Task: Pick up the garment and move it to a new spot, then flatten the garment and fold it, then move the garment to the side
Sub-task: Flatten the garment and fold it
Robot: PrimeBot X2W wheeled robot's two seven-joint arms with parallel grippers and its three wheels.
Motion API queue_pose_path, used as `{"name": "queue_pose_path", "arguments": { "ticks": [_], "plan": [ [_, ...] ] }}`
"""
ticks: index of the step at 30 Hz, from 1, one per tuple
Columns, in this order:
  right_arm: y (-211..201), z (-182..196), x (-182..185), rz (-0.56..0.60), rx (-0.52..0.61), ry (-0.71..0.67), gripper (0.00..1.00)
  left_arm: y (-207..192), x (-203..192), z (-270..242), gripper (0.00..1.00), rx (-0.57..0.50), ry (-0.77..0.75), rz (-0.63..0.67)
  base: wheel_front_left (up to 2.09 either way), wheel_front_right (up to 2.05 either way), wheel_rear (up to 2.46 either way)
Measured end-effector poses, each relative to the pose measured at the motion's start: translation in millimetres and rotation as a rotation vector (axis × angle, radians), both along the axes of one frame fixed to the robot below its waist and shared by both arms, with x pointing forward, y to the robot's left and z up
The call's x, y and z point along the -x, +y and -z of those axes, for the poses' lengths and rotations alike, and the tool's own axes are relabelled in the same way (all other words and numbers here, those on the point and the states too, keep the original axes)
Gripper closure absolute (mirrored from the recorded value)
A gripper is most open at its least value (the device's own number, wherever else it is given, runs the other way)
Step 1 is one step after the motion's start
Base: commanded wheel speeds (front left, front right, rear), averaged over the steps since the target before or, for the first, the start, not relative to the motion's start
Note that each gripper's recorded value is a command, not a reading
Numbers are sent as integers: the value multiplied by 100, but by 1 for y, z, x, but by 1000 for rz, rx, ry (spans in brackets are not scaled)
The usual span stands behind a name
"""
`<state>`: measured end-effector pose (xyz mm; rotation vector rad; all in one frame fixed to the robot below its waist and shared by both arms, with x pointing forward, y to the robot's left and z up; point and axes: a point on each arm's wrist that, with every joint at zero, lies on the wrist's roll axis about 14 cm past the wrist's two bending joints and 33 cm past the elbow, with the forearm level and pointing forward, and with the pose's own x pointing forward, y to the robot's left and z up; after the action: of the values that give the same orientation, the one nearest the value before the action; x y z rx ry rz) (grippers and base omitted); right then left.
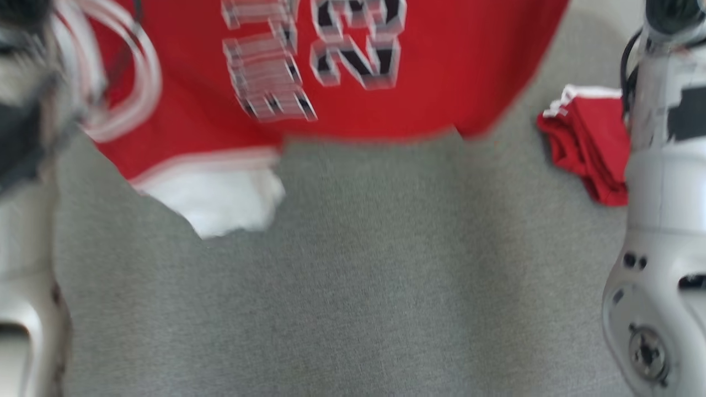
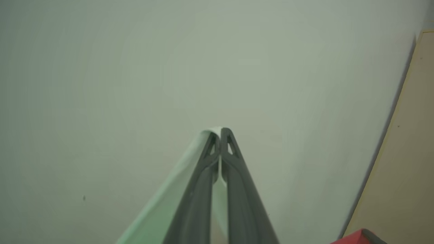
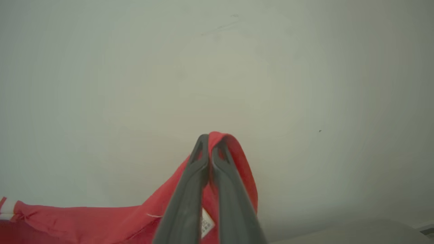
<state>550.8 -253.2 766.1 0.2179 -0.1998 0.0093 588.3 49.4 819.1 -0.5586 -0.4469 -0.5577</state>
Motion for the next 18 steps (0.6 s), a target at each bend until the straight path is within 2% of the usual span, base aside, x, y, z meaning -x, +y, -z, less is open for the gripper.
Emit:
{"name": "queue_pose_path", "arguments": {
  "ticks": [4, 7, 12, 16, 18],
  "plan": [
    [0, 2, -33, 29, 58, -20, 100, -4, -22, -21, 100, 26, -84, -3, 0, 0, 0],
    [-1, 4, -57, 60, 98, -59, 100, -15, -38, -24, 100, -34, -168, -17, 0, 0, 0],
    [-11, -6, -90, 140, 158, -252, 100, -20, -49, -42, 100, -4, -432, -65, 0, 0, 0],
    [-6, 4, -109, 162, 268, -326, 100, -21, -69, -21, 100, 42, -458, -64, 0, 0, 0],
    [-8, 16, -119, 174, 326, -337, 100, -26, -84, 5, 100, 14, -433, -62, 0, 0, 0]
  ]
}}
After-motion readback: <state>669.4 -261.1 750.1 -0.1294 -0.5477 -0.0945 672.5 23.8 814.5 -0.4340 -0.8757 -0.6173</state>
